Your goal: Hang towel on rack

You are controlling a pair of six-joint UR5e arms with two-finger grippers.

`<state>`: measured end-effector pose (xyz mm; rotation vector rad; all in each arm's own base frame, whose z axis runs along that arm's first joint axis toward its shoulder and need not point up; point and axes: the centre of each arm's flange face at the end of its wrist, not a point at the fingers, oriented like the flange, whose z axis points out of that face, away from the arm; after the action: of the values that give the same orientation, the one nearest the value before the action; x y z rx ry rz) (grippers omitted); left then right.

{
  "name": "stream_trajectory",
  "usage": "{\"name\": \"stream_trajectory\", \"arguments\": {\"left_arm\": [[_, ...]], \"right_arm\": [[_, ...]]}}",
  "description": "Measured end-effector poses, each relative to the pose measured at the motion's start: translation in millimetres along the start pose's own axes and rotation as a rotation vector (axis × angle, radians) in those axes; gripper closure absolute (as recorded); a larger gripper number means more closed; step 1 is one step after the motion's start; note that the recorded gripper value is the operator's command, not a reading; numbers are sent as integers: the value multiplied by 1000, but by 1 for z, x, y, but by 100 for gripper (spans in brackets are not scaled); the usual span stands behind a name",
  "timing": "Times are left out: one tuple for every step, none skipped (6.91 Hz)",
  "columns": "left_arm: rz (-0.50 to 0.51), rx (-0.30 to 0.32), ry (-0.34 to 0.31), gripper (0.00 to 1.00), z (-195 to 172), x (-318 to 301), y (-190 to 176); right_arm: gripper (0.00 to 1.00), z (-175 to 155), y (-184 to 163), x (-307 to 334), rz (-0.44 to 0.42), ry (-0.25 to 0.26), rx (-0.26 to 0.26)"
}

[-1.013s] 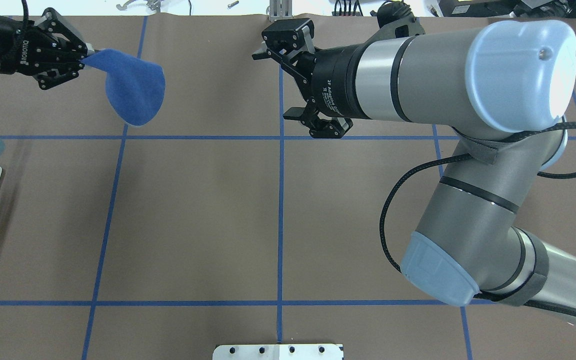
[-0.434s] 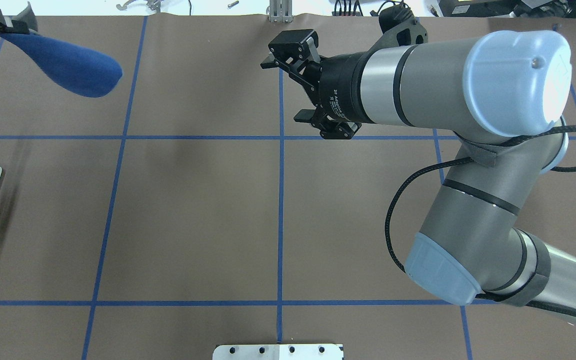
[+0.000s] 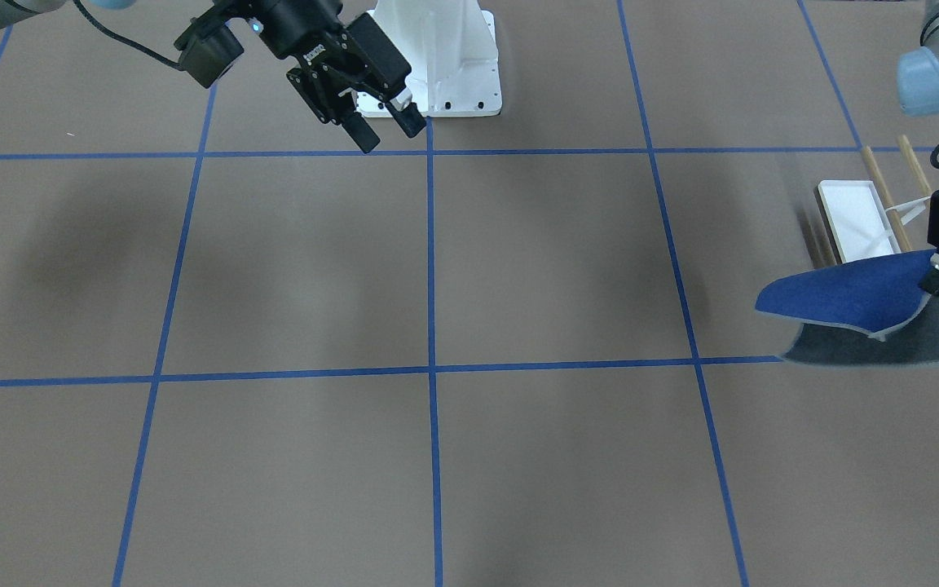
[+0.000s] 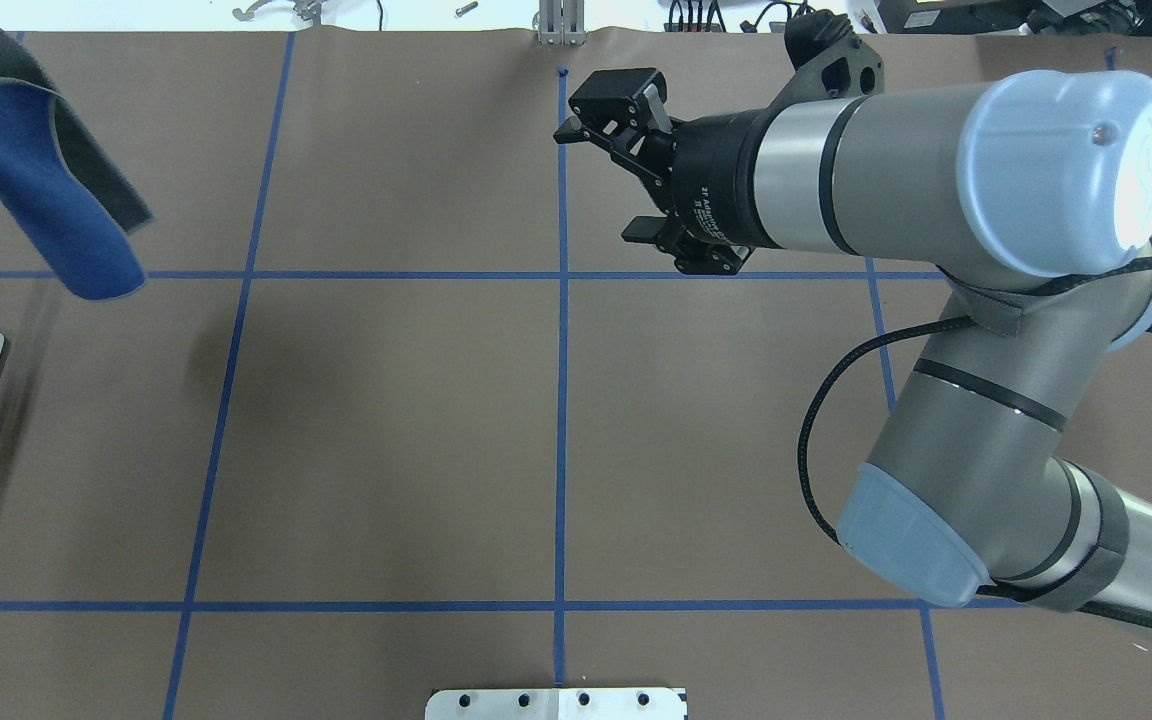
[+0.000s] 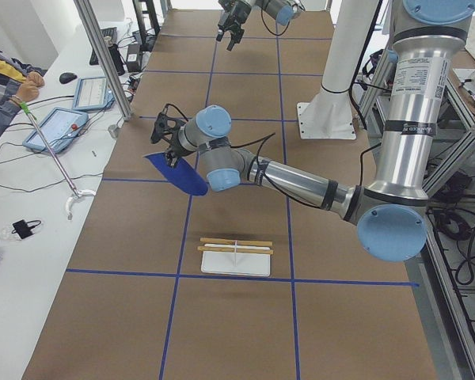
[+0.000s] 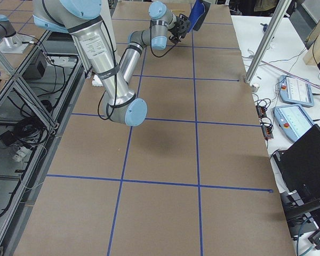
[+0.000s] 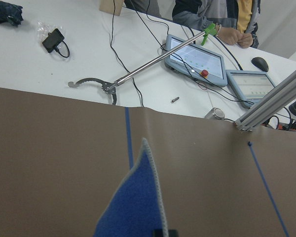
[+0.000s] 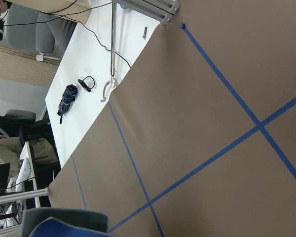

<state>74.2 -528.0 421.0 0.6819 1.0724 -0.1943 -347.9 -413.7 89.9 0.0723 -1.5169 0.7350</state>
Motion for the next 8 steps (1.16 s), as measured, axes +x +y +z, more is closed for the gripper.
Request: {"name": "stream_trajectory", "arguments": {"left_arm": [[27, -11, -21, 100, -8, -14, 15], [29, -31, -45, 100, -19, -30, 37], [15, -50, -62, 100, -32, -42, 56], [-5, -74, -72, 100, -43, -51, 74], [-24, -115, -62, 100, -52, -59, 91], [-45, -160, -40, 100, -61, -66, 103], [-70, -187, -30, 100, -71, -76, 110], [-95, -201, -37, 100, -78, -88, 115]], "right_arm": [[0, -1, -5, 8, -14, 11, 11], [0, -1, -8, 12, -19, 17, 20], [0, -1, -10, 13, -19, 18, 26], [0, -2, -13, 14, -19, 19, 33], [0, -7, -21, 23, -20, 35, 46], [0, -15, -36, 42, -38, 71, 70], [0, -29, -55, 61, -94, 137, 110], [0, -45, -70, 71, -182, 224, 151]]}}
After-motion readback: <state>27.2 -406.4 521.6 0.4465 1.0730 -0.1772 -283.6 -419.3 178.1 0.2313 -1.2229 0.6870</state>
